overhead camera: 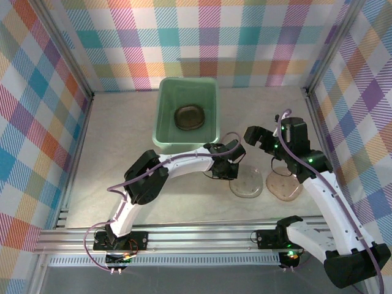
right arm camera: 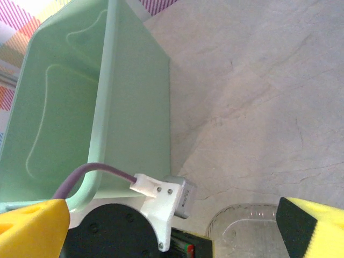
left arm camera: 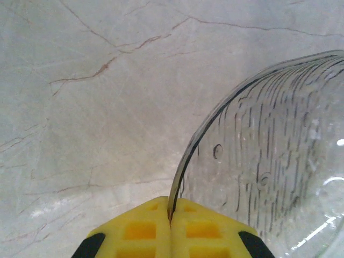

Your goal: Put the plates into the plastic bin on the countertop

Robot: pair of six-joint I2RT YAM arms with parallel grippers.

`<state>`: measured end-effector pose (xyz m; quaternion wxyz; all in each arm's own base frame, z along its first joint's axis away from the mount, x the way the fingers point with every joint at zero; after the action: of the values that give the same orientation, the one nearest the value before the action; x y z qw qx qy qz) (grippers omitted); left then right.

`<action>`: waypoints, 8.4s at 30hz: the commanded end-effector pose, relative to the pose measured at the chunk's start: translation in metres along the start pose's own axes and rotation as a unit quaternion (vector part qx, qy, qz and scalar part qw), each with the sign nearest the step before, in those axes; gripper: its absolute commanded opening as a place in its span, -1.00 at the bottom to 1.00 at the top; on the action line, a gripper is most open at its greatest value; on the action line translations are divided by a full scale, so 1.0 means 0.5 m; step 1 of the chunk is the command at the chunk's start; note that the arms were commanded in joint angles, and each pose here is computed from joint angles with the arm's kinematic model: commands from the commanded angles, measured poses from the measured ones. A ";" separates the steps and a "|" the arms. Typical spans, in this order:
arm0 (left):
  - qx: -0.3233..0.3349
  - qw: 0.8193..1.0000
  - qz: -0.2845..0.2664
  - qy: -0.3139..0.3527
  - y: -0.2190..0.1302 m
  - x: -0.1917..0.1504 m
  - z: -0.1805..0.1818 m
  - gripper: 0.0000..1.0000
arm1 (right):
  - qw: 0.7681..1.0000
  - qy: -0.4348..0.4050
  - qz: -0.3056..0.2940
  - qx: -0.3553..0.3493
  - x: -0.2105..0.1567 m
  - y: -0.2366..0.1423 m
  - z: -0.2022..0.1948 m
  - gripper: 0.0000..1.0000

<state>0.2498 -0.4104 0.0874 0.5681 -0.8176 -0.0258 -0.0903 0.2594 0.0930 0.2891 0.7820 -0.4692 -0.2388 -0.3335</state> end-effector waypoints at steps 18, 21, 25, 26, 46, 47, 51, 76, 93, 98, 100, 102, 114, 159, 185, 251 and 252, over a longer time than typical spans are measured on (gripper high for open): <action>-0.077 0.981 -0.091 0.150 -0.271 0.058 -0.112 -1.00 | 0.997 0.015 -0.064 -0.031 0.103 -0.044 -0.034 0.98; -0.094 0.976 -0.112 0.163 -0.313 0.082 -0.130 -1.00 | 0.997 -0.001 -0.073 -0.030 0.119 -0.058 -0.032 0.98; -0.104 0.974 -0.133 0.153 -0.354 0.129 -0.115 -1.00 | 0.996 -0.040 -0.077 -0.035 0.146 -0.078 -0.019 0.96; -0.109 0.973 -0.138 0.148 -0.365 0.144 -0.107 -1.00 | 0.995 -0.053 -0.076 -0.025 0.154 -0.080 -0.009 0.93; -0.140 0.961 -0.227 0.072 -0.549 0.344 0.123 -1.00 | 0.963 -0.130 0.112 0.205 0.157 0.035 0.114 0.29; -0.142 0.961 -0.227 0.072 -0.551 0.346 0.126 -1.00 | 0.963 -0.128 0.114 0.208 0.157 0.048 0.118 0.21; -0.148 0.961 -0.223 0.071 -0.553 0.350 0.132 -1.00 | 0.961 -0.132 0.124 0.209 0.159 0.087 0.134 0.12; -0.173 0.956 -0.225 0.074 -0.567 0.352 0.120 -1.00 | 0.964 -0.110 0.154 0.188 0.140 0.160 0.142 -0.40; -0.166 0.955 -0.234 0.076 -0.575 0.358 0.122 -0.74 | 0.974 -0.096 0.136 0.152 0.152 0.164 0.138 -0.99; -0.153 0.952 -0.255 0.071 -0.595 0.368 0.133 -0.05 | 0.981 -0.060 0.090 0.158 0.184 0.155 0.154 -1.00; -0.145 0.950 -0.269 0.065 -0.608 0.378 0.145 0.14 | 0.984 -0.044 0.082 0.153 0.194 0.158 0.156 -1.00; -0.135 0.947 -0.286 0.052 -0.625 0.388 0.168 0.23 | 0.985 -0.031 0.078 0.151 0.202 0.163 0.160 -1.00; -0.039 0.931 -0.326 -0.159 -0.653 0.398 0.483 0.21 | 0.988 0.095 0.043 0.112 0.212 0.235 0.198 -1.00; -0.205 0.975 0.022 -0.079 -0.231 0.269 0.425 -0.07 | 0.948 0.291 0.071 -0.106 0.087 0.441 0.259 -1.00; -0.026 0.988 -0.059 -0.138 -0.320 0.306 0.587 -0.08 | 0.945 0.268 0.096 -0.162 0.008 0.607 0.211 -1.00; -0.077 0.976 -0.138 -0.152 -0.358 0.275 0.545 -0.07 | 0.987 -0.011 -0.026 -0.160 0.146 0.272 0.270 0.99; -0.076 0.975 -0.143 -0.151 -0.360 0.275 0.542 -0.07 | 0.984 -0.014 -0.027 -0.174 0.143 0.247 0.248 0.99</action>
<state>0.3902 -0.0978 0.1673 0.4877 -0.8504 -0.1965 -0.0175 0.4127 0.2643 0.3057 0.7253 -0.5497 -0.1773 -0.3746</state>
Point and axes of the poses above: each hand's point on the last joint's axis, 136 mm out from that joint toward the fingers, its own y axis out along the fingers, its own z axis along the line the jaws close on, x = y × z, the point moved 4 cm from there along -y, back along the fingers, and after that the axes turned 6 degrees about -y, right-handed, at the moved point
